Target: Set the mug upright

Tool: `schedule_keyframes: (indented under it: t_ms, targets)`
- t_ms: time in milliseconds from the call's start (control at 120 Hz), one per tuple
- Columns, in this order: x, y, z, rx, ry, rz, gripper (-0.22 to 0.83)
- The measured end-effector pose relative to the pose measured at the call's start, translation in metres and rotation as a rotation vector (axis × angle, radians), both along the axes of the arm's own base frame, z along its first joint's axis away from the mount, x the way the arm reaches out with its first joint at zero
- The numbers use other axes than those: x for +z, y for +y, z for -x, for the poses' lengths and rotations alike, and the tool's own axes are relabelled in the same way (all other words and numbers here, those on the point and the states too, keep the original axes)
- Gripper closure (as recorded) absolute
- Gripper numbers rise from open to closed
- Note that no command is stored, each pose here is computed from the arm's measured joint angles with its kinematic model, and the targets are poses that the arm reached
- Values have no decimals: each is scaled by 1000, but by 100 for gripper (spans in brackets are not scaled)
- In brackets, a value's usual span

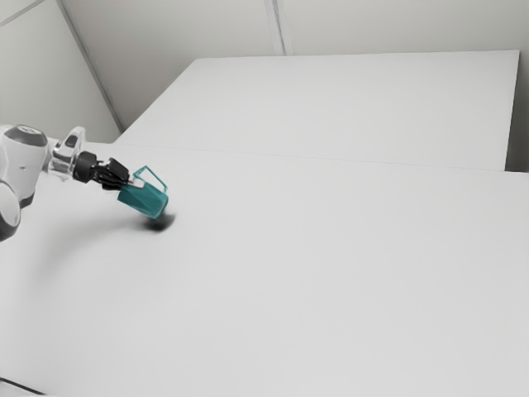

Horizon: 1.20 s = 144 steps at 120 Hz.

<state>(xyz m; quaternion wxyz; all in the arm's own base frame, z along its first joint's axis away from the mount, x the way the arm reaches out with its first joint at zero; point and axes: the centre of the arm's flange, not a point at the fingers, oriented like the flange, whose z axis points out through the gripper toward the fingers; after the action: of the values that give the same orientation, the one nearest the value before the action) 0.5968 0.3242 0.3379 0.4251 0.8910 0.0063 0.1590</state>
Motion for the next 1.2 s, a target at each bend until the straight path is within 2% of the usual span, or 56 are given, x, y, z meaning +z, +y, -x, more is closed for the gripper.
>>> schedule_keyframes:
  t_ms: [75,142,275,358,475,600,825,1067,1100,1200]
  targets:
    - [34,-17,-13,-63,-14,-87,77]
    - [52,-36,-27,-137,5,-195,78]
    - [62,-62,-44,-271,117,-441,78]
    - [59,-71,-50,-309,184,-595,79]
    - [50,-73,-60,-277,192,-767,79]
    - [42,-62,-62,-193,162,-858,79]
    - [33,-54,-65,-48,112,-870,79]
    - [23,-50,-65,32,112,-855,79]
    - [23,-50,-66,38,111,-854,76]
    - [23,-50,-67,53,111,-854,53]
